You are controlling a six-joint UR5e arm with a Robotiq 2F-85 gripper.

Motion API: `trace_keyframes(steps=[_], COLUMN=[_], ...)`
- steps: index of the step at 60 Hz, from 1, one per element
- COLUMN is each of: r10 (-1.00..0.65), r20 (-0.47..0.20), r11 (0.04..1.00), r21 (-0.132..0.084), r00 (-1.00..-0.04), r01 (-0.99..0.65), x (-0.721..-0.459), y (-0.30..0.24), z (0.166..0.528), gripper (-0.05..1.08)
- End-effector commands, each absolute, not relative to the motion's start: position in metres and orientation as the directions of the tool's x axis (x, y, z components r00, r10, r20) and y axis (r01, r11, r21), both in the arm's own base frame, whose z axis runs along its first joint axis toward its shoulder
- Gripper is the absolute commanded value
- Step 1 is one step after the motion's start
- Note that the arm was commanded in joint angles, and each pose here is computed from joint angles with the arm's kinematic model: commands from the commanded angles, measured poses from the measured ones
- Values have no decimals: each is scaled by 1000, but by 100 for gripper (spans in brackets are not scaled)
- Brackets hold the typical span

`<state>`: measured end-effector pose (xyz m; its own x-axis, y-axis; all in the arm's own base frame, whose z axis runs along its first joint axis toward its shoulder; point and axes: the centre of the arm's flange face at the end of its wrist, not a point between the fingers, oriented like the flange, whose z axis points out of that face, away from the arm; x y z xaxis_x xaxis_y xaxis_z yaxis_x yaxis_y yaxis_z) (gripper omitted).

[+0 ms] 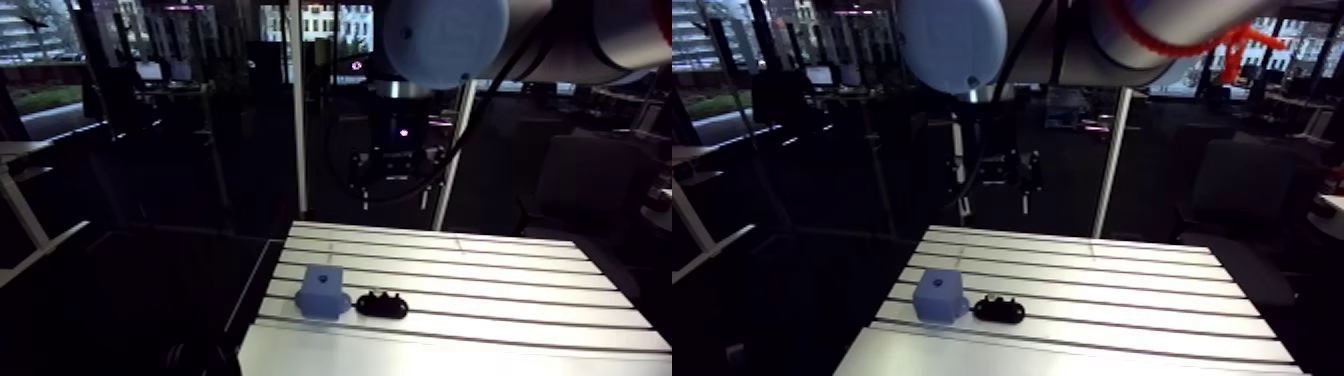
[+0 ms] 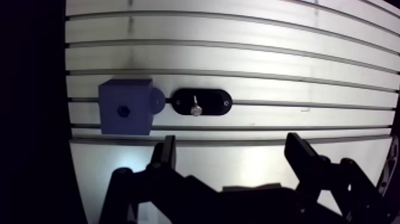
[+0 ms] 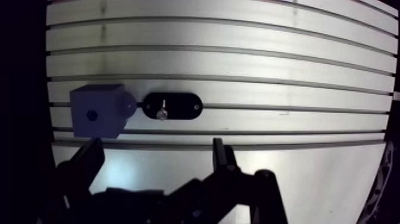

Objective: Pick up the M10 bolt and insert it into the hex recess until seated.

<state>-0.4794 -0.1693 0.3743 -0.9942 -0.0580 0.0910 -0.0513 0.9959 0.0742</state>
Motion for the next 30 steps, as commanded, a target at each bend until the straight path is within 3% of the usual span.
trace_keyframes(steps=[1,6,13,25,30], r10=[-79,-97,-104,-99,-93], r20=[98,97,100,107,102], r11=[995,994,994,995,995], r21=[71,69,47,46,46], r00=[-992,-991,-990,-989,-990], r01=[-72,-90,-100,-94,-88], x=[-464,-459,-454,-453,-454], y=[-170,-171,-172,-171,-169], z=[336,326,307,288,284], gripper=[1,2,6,40,43])
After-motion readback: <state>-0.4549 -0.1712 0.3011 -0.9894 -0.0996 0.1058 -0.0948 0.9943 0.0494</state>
